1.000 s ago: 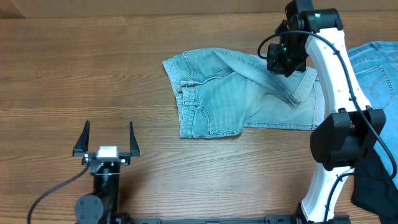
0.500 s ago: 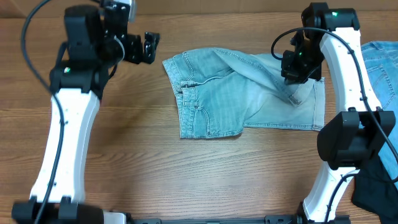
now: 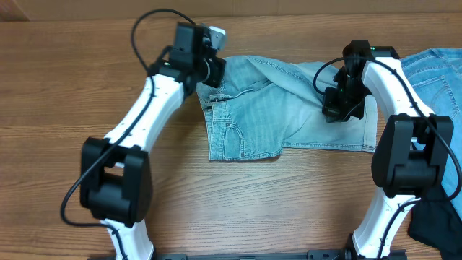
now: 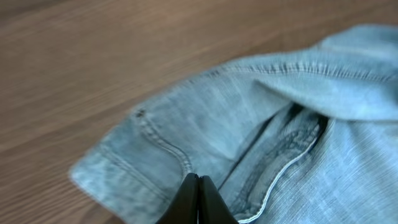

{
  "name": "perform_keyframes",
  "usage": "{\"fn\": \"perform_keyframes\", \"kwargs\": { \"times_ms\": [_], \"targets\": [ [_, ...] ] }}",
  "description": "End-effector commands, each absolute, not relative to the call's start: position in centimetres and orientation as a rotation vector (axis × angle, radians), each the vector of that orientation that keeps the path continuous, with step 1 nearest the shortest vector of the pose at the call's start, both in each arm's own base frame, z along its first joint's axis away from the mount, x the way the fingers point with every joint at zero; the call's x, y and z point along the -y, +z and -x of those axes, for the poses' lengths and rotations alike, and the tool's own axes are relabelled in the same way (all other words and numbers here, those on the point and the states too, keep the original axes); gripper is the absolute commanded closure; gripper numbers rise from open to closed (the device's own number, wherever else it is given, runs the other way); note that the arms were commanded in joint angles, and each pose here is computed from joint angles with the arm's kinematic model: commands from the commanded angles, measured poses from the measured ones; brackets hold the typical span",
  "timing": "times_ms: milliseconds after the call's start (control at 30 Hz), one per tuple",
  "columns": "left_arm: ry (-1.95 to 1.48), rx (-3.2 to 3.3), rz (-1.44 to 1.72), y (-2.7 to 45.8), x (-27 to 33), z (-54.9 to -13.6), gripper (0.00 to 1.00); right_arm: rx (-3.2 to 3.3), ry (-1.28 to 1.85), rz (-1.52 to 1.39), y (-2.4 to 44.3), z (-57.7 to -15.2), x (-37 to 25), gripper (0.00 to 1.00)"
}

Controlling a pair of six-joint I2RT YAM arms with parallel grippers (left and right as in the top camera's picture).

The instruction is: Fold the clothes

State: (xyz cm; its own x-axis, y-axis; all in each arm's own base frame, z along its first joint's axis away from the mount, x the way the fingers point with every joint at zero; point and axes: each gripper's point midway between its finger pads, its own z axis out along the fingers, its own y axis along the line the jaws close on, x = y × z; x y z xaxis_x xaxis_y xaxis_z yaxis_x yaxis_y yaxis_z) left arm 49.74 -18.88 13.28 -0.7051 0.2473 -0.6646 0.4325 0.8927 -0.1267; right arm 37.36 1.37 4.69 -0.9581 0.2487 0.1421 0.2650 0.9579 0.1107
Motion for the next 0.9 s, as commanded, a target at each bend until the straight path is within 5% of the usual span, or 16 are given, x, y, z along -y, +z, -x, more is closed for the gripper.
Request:
{"fn": "perform_keyframes", "kwargs": {
  "times_ms": [0,367,400,500,600,833,867],
  "targets": [
    [-0.286,-2.425,-0.51,10.1,19.1,-50.5,0.96,3.062,-0.076,0.401,5.1,-38.4,0.2,0.96],
    [-0.384,-2.473,-0.301,14.9,19.2,-47.8,0.93,3.287,-0.03,0.201,7.2,-43.4,1.0,0.96],
    [-0.385,-2.481,-0.302,14.8,19.3,-47.6,0.81,3.301,-0.03,0.201,7.8,-43.7,1.0,0.87],
    [-0.38,-2.502,-0.296,14.5,19.0,-47.3,0.66,3.371,-0.03,0.155,10.7,-44.5,1.0,0.7],
    [-0.34,-2.536,-0.258,14.0,18.4,-46.9,0.59,3.372,-0.016,0.025,11.8,-43.7,1.0,0.45],
    [-0.228,-2.608,-0.095,12.9,16.1,-46.3,0.54,3.28,-0.091,-0.321,9.0,-41.8,-0.1,0.43],
    [-0.223,-2.618,-0.031,12.8,15.9,-46.2,0.46,3.284,-0.086,-0.35,8.5,-42.0,-0.1,0.43]
  ]
}}
